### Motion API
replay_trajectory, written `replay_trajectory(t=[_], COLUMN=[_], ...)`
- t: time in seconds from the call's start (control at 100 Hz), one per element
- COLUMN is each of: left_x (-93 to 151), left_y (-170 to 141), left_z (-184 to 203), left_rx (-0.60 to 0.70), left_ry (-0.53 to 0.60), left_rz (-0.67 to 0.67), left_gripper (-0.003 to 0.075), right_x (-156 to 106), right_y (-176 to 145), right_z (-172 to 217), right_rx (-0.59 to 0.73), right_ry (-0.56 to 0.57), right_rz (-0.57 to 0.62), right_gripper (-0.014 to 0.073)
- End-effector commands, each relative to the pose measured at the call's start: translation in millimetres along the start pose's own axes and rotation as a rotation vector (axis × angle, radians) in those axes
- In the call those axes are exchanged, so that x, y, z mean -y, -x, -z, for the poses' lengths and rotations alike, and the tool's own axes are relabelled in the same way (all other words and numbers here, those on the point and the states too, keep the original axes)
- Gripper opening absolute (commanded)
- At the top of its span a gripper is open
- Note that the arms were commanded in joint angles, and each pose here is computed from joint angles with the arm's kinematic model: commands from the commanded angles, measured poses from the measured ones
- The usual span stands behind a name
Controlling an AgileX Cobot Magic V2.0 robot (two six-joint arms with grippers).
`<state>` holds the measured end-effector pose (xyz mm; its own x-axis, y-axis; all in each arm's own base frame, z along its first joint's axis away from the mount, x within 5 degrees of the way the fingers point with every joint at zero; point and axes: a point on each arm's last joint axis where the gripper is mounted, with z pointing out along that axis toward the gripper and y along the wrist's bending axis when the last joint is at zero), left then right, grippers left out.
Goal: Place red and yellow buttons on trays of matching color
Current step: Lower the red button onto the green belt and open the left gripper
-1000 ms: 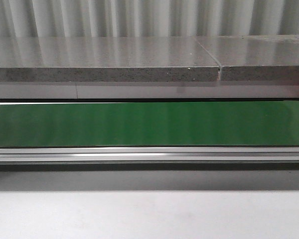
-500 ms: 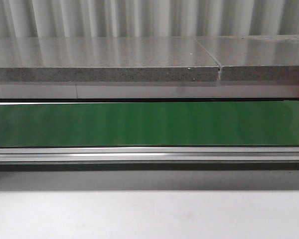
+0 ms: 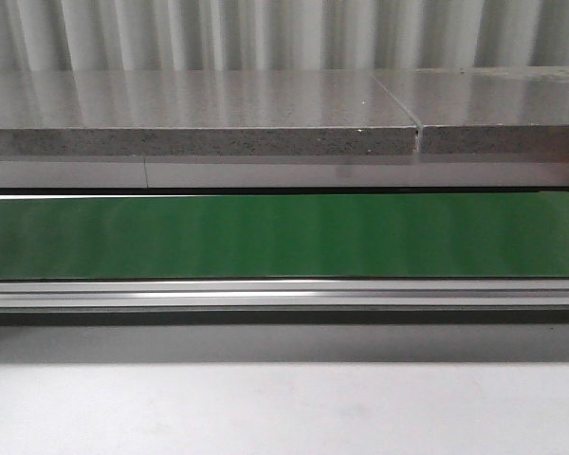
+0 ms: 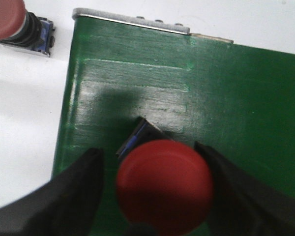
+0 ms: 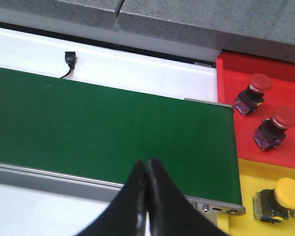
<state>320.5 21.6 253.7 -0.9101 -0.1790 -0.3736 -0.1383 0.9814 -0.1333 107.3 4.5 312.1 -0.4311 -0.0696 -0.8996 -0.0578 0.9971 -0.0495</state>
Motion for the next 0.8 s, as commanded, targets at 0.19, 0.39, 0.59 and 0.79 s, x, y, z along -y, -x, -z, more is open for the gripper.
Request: replay_trajectory(t=[0.19,0.39,0.59,0.79], left_x=[25.8,40.6,27.9,-20.4], left_y=[6.8,8.6,9.9,11.9], left_z=[30.9,65.6,93.6,89.3], left_rx=[0.092,0.174,0.282,0.290], left_ry=[-0.045,-0.073,-0.046,0.032], left_rz=[-0.077,-0.141,-0.113,0.053], left_gripper=[0.0653,0.0652,0.0652,0.0652], right_x=[0.7,0.7,0.7,0.7], right_y=[13.8,13.8,13.8,13.8], right_z=[4.8,4.8,4.8,4.8], right_rx=[0.095,0.095,0.095,0.095], right_ry=[-0.005,-0.005,-0.005,-0.005], right_rz=[0.010,0.010,0.010,0.010], right_gripper=[-0.0067,-0.0067,-0.0067,-0.0067])
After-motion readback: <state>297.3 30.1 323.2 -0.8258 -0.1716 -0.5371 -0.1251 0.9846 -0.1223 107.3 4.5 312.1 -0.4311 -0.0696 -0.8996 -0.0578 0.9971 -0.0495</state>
